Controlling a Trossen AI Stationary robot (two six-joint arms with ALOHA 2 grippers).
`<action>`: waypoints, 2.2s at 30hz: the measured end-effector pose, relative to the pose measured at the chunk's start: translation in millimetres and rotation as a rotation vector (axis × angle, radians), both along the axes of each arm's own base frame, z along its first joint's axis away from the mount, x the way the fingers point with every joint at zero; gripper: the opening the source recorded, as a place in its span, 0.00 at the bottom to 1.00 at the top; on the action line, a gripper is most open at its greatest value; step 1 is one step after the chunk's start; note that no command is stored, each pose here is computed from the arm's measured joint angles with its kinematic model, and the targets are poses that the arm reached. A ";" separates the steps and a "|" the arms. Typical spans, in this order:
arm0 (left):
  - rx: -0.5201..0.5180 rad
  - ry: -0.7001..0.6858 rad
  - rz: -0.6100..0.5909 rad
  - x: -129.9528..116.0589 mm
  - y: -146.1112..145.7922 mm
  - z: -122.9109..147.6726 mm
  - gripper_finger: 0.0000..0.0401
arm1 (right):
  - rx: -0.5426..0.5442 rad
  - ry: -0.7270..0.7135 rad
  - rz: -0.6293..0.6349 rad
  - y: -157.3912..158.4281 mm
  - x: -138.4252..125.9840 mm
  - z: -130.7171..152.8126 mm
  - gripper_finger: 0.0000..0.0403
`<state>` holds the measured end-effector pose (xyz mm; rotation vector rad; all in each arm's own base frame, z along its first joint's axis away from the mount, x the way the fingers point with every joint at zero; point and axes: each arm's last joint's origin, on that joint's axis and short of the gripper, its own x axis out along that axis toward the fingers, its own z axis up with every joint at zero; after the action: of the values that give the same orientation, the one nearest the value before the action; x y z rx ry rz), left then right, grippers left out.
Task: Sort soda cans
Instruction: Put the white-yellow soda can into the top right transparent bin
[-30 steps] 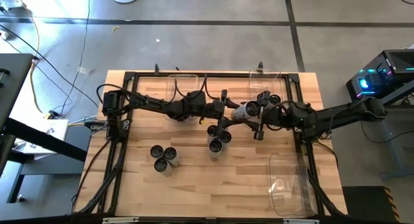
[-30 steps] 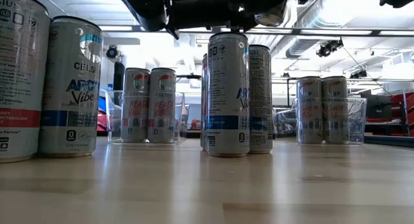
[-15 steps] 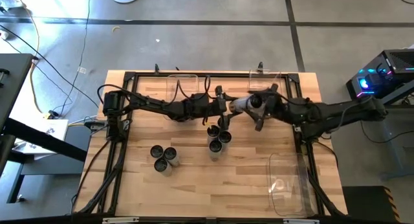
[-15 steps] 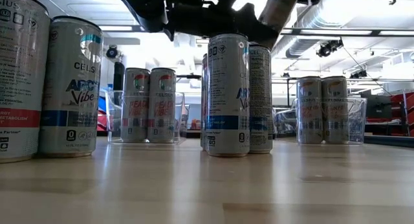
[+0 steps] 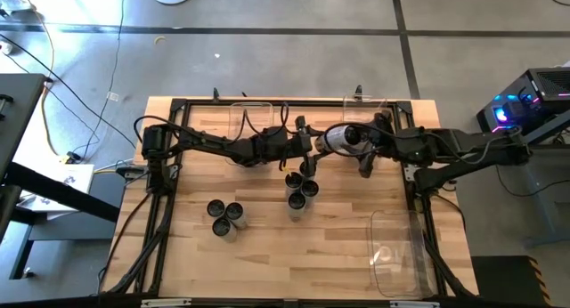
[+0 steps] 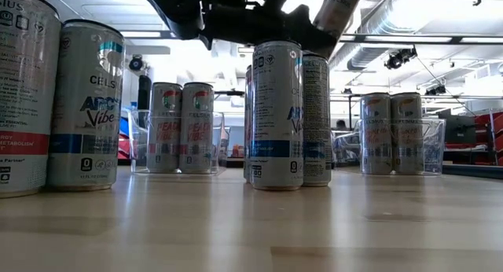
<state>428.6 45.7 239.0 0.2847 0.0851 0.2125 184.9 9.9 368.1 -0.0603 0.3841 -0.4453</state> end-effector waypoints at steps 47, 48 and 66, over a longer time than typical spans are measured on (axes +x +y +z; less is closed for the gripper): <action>0.073 0.132 0.032 -2.0 3.7 -10.6 0.60 | -0.063 0.354 0.152 -19.9 13.5 -6.7 0.78; 0.073 0.135 0.030 -2.0 3.5 -10.7 0.60 | -0.064 0.347 0.152 -19.8 14.2 -6.4 0.79; 0.072 0.148 0.042 -2.4 4.0 -11.5 0.64 | -0.041 0.331 0.140 -19.8 16.7 -6.8 0.60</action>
<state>426.2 49.7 227.4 0.3700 0.2307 0.2359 201.6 -9.9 361.4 -0.2014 0.6920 -0.3044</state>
